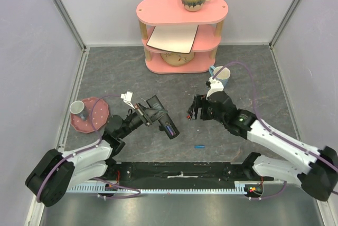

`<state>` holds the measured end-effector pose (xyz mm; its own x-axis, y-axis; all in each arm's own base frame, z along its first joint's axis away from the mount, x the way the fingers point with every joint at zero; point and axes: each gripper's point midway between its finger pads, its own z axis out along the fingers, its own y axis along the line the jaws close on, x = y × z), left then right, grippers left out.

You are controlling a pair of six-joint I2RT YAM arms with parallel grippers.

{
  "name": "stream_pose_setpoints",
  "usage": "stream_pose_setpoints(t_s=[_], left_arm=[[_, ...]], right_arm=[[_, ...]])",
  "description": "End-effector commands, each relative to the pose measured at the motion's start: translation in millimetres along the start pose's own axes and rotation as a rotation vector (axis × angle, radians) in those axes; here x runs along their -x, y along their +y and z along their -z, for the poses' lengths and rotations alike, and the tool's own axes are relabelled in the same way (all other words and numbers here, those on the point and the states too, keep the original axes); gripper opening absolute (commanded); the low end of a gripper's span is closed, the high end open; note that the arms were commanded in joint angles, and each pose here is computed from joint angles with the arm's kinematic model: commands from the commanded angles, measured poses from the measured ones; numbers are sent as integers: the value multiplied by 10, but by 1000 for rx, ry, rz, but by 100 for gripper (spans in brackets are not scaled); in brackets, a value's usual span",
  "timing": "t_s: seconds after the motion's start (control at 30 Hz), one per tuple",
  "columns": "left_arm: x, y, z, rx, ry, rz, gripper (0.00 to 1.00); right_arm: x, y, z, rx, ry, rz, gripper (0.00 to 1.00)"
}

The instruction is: Load the batteries into the remote control

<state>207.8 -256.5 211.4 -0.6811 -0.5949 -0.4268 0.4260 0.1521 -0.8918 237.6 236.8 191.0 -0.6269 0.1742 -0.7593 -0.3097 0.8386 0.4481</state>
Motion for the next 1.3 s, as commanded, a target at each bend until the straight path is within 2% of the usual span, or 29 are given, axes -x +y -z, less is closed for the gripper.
stream_pose_setpoints(t_s=[0.0, 0.23, 0.47, 0.77, 1.0, 1.27], left_arm=[[6, 26, 162, 9, -30, -51, 2], [-37, 139, 378, 59, -50, -73, 2], [-64, 160, 440, 60, -52, -73, 2], [-85, 176, 476, 56, -54, -68, 2], [-83, 166, 478, 52, -54, -75, 2], [-78, 161, 477, 50, -57, -78, 2]], right_arm=[[-559, -673, -179, -242, 133, 114, 79], [-676, -793, -383, -287, 148, 147, 65], [-681, -776, -676, -324, 165, 149, 57], [-719, -836, -921, -402, 192, 132, 55], [-825, -901, -999, -434, 227, 133, 50], [-876, -943, -1060, -458, 245, 138, 49]])
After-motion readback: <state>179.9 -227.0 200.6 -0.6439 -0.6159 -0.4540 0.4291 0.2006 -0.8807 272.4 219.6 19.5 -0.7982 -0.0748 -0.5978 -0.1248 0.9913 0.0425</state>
